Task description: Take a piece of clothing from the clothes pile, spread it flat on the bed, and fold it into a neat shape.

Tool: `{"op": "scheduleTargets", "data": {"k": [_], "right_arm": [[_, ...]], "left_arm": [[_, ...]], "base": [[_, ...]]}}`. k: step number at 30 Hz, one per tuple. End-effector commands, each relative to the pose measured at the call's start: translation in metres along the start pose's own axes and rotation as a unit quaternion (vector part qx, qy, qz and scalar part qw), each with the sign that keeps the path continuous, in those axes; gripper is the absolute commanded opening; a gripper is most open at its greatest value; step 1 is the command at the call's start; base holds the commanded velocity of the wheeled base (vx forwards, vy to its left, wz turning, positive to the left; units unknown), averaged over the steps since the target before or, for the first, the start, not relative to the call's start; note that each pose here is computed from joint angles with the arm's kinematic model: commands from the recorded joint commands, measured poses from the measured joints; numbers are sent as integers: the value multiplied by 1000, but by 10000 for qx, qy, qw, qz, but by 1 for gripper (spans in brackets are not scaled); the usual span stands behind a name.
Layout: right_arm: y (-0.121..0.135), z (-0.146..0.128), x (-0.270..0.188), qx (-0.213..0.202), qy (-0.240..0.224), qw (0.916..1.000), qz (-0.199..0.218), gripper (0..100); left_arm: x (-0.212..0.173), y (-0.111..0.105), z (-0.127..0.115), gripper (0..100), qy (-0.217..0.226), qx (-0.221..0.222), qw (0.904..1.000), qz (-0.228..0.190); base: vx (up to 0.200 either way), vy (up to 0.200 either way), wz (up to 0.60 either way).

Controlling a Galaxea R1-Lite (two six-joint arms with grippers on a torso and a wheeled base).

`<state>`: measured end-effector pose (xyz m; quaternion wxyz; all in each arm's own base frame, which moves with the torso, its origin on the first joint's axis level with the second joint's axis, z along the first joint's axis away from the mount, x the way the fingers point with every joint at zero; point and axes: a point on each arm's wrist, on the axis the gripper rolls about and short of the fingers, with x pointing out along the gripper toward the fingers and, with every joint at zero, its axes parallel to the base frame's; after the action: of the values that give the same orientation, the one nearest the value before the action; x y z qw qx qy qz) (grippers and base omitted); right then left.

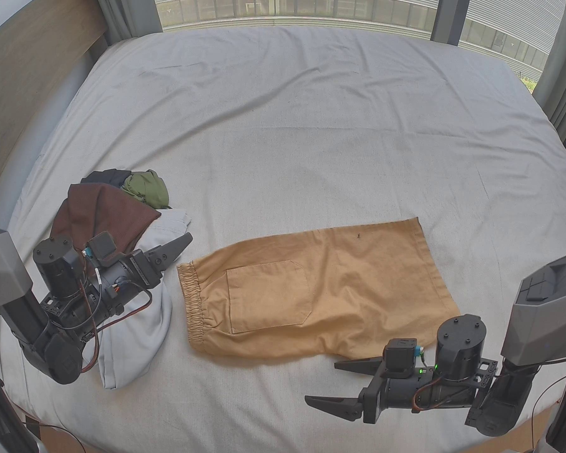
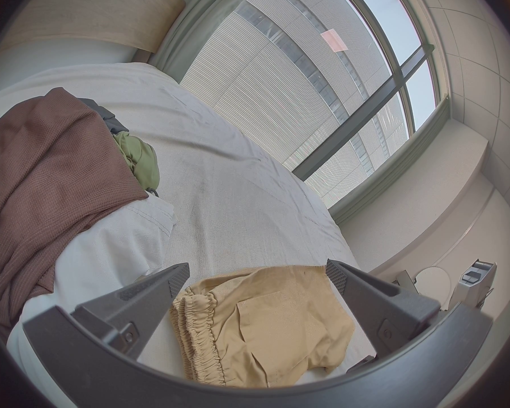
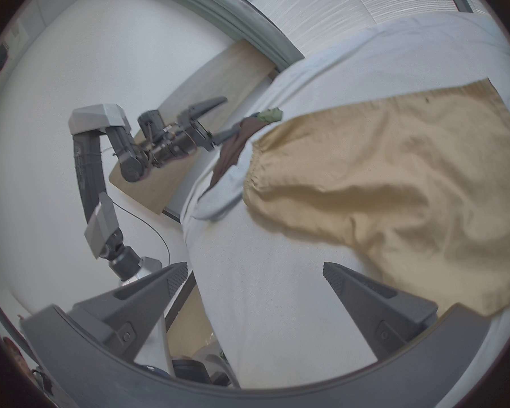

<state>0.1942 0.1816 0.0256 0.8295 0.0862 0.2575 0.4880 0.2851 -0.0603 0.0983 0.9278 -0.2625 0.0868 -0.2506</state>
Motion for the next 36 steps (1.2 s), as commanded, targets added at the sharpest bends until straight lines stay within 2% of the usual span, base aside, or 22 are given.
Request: {"op": "scheduleTargets", "data": {"k": [1, 8, 13, 23, 32, 36], "right_arm": [[11, 25, -3, -247, -519, 9981, 232, 100], [-2, 49, -1, -325, -1030, 9941, 75, 100], [-19, 60, -7, -318, -1280, 9911, -203, 100], [-36, 66, -15, -293, -1446, 9878, -507, 100], [-45, 68, -19, -254, -1516, 9858, -672, 100], [-45, 69, -19, -260, -1517, 9859, -656, 100]], "left_arm": [[0, 0, -2, 100, 34, -14, 10000, 6], [-2, 1, -5, 100, 116, -53, 9999, 38], [-7, 4, -17, 100, 433, -186, 9989, 28], [-13, 5, -32, 100, 791, -309, 9964, 61], [-6, -1, -32, 100, 750, -487, 9960, -74], [3, 3, -36, 100, 785, -504, 9956, -59]], "base": [[0, 0, 0], [0, 0, 0], [0, 0, 0], [0, 0, 0], [0, 0, 0], [0, 0, 0]]}}
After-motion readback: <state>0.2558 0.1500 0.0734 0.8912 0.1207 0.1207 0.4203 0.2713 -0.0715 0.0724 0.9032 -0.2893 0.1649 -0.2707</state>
